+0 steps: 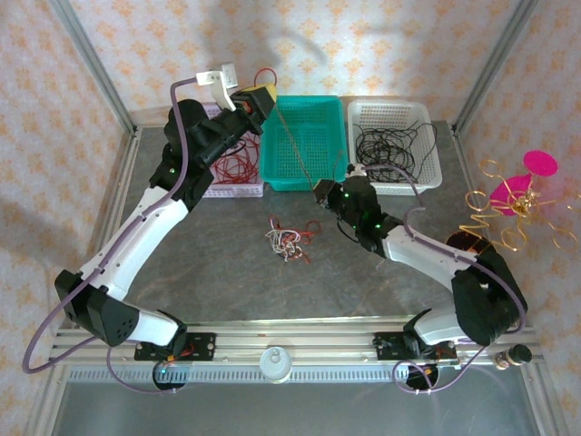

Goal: Untangle the cables

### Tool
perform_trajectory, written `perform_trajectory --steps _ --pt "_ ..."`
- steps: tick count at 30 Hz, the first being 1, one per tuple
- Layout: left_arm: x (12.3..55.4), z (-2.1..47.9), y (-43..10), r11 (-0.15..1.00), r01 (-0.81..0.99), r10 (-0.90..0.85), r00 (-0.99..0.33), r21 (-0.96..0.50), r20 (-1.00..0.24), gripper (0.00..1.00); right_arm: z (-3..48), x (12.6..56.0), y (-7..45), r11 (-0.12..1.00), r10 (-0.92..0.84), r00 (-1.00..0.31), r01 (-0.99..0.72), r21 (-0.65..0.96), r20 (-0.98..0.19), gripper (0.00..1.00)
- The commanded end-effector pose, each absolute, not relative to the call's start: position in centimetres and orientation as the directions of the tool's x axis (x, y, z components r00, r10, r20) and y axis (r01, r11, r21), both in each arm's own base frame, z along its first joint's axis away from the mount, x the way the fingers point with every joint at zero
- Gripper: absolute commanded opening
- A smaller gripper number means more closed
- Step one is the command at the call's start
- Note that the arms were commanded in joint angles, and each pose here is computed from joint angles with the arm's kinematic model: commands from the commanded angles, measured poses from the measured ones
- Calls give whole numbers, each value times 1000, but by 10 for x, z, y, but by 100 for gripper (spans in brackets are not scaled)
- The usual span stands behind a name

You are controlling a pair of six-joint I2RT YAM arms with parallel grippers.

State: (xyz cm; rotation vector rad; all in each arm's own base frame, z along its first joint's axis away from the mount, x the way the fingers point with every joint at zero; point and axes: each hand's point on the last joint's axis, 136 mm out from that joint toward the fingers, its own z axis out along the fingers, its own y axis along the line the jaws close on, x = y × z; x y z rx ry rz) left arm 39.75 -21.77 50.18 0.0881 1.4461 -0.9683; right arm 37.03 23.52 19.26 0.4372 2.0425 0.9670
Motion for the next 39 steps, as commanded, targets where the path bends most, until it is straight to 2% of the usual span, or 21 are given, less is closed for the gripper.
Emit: perform_trajectory --steps 1,5,8,12,15,17,21,27,30,35,36,39 --pt "370 561 -191 633 632 -576 -2 -448 -817 0 137 356 224 512 723 -639 239 825 -264 12" --pt "361 561 -190 616 655 -588 15 -436 -809 0 146 362 221 376 804 -579 318 870 -135 13" --pt "356 559 -188 616 660 -593 30 -430 -805 0 153 367 220 147 863 -499 402 904 81 16" --pt "349 563 -181 630 657 -597 69 -414 -799 0 150 366 227 -145 839 -399 491 859 369 17" --pt "343 568 -175 644 650 -598 99 -404 -795 0 153 367 223 -254 824 -335 501 827 457 17" --pt "338 571 -171 652 647 -597 118 -395 -793 0 154 367 215 -275 842 -283 509 816 460 17" --pt "331 575 -165 658 646 -603 145 -386 -784 0 152 366 199 -333 856 -187 515 790 483 0" --pt "321 588 -156 674 641 -606 195 -367 -771 0 140 358 190 -306 877 -158 541 783 453 0" --pt "319 594 -150 689 624 -610 226 -368 -760 0 138 357 189 -276 889 -163 555 785 428 2" --pt "315 607 -137 712 598 -620 291 -367 -729 0 137 356 182 -136 941 -166 613 778 295 4" --pt "315 609 -137 714 597 -620 297 -366 -726 0 135 356 180 -129 944 -163 620 774 287 7" --pt "316 613 -133 727 581 -617 317 -366 -720 0 131 354 178 -114 945 -170 628 770 278 24"
